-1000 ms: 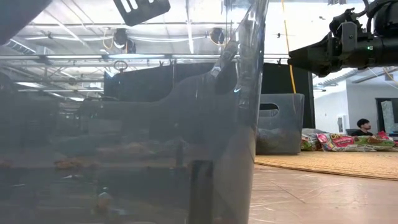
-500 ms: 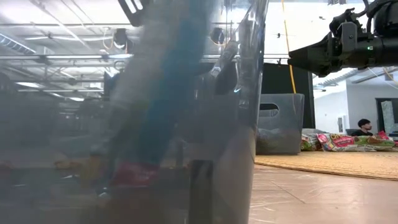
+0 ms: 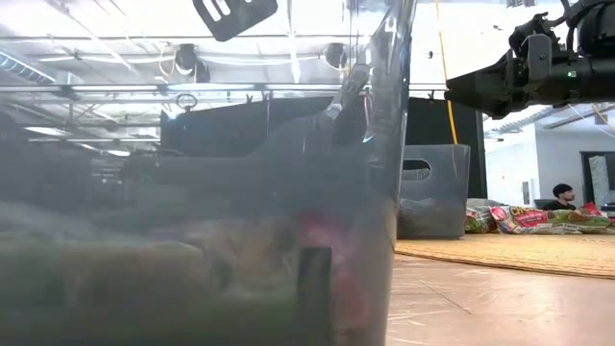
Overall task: Pick and place Granola Bars by type
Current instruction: Put the bottom red granola bar into the bottom right black bin
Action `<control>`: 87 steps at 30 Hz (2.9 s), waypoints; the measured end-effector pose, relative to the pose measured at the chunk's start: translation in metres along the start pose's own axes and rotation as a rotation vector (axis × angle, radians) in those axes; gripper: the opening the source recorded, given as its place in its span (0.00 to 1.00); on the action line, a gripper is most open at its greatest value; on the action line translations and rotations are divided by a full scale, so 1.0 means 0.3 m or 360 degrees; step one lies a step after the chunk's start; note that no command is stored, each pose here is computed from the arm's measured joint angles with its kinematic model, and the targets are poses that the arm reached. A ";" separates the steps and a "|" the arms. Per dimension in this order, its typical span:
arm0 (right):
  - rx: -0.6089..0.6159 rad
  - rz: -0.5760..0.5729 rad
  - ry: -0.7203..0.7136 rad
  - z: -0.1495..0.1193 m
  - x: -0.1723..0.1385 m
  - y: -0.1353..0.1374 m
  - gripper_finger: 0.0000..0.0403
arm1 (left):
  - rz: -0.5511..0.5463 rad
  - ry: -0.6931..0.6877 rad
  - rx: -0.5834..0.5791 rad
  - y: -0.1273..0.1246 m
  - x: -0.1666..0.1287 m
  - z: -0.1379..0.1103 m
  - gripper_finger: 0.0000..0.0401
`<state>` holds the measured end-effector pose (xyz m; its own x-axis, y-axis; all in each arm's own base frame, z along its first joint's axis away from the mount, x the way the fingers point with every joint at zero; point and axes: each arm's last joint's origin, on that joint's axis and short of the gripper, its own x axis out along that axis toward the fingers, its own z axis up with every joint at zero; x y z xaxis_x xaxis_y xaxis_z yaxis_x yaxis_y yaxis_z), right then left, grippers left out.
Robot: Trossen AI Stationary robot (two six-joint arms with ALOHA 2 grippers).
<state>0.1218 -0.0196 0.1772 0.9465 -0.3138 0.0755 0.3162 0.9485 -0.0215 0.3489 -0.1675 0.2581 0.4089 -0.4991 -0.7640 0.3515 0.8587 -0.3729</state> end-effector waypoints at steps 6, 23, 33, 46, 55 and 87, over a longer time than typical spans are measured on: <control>0.0000 0.0000 0.0000 0.000 0.000 0.000 0.57 | 0.0115 -0.0074 0.0135 0.021 -0.016 0.014 0.28; 0.0000 0.0000 0.0000 0.000 0.000 0.000 0.57 | 0.0505 -0.0800 0.0249 0.260 -0.213 -0.220 0.28; -0.0003 0.0000 0.0017 -0.003 0.000 0.000 0.57 | 0.0727 -0.1249 0.0171 0.386 -0.339 -0.479 0.28; 0.0006 -0.0001 -0.0027 0.005 0.000 0.000 0.57 | 0.0907 -0.1548 0.0131 0.451 -0.388 -0.703 0.28; 0.0006 0.0002 -0.0026 0.005 0.000 0.001 0.57 | 0.1000 -0.1596 0.0107 0.479 -0.408 -0.771 0.28; 0.0347 0.0015 -0.0165 0.033 -0.001 -0.001 0.57 | 0.0982 -0.1567 0.0110 0.540 -0.418 -0.881 0.28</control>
<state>0.1208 -0.0193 0.1872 0.9340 -0.3093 0.1787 0.2751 0.9420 0.1923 0.1321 0.0648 0.1543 0.9933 0.1012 -0.0551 -0.1028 0.9943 -0.0274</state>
